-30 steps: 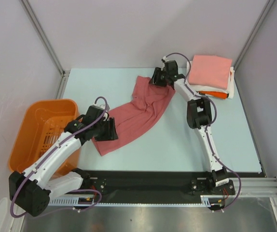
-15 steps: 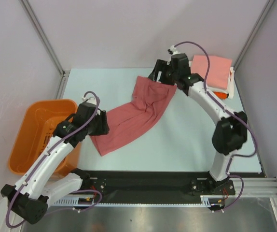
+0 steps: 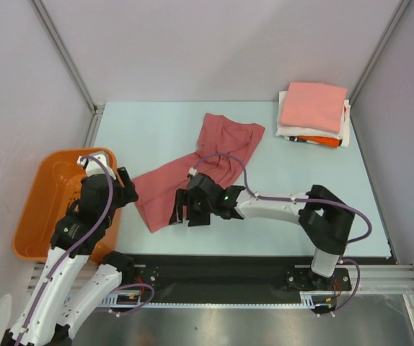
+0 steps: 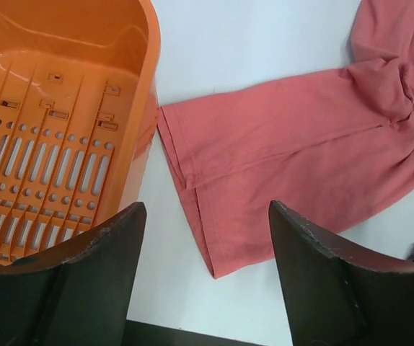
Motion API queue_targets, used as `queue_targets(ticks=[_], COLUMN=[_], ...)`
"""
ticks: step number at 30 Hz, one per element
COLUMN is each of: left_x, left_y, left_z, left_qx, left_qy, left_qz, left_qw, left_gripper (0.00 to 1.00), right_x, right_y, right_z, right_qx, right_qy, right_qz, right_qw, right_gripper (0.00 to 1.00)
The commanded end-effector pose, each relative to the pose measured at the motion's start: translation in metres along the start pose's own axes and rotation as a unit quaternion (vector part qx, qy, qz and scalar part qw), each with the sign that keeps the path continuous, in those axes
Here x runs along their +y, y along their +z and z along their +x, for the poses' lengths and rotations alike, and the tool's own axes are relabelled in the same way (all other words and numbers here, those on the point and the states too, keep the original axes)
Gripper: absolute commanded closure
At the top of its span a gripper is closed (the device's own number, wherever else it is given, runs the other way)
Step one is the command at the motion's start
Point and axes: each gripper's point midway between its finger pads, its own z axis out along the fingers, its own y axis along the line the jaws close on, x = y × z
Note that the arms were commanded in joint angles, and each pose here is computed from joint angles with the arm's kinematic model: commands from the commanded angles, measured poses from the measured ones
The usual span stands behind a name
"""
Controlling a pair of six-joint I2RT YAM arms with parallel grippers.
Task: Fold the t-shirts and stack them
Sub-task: Fold the tshirt
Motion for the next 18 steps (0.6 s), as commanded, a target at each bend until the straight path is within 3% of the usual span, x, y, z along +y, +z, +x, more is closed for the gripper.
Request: queue_targets(ticks=[1, 7, 18], left_x=[0.007, 0.006, 0.003], left_y=[0.001, 0.003, 0.004], left_z=[-0.012, -0.011, -0.009], left_qx=[-0.037, -0.033, -0.033], left_qy=[-0.016, -0.016, -0.015], left_qz=[-0.015, -0.014, -0.005], left_qw=[0.999, 0.999, 0.999], left_gripper=[0.25, 0.25, 0.25], right_x=[0.041, 0.051, 0.017], right_y=[0.022, 0.063, 0.114], right_z=[-0.003, 0.001, 0.019], right_qx=[-0.005, 0.019, 0.052], right_qy=[0.049, 0.044, 0.073], right_qz=[-0.069, -0.052, 0.016], right_qw=[0.996, 0.998, 0.996], right_gripper=[0.22, 0.21, 0.23])
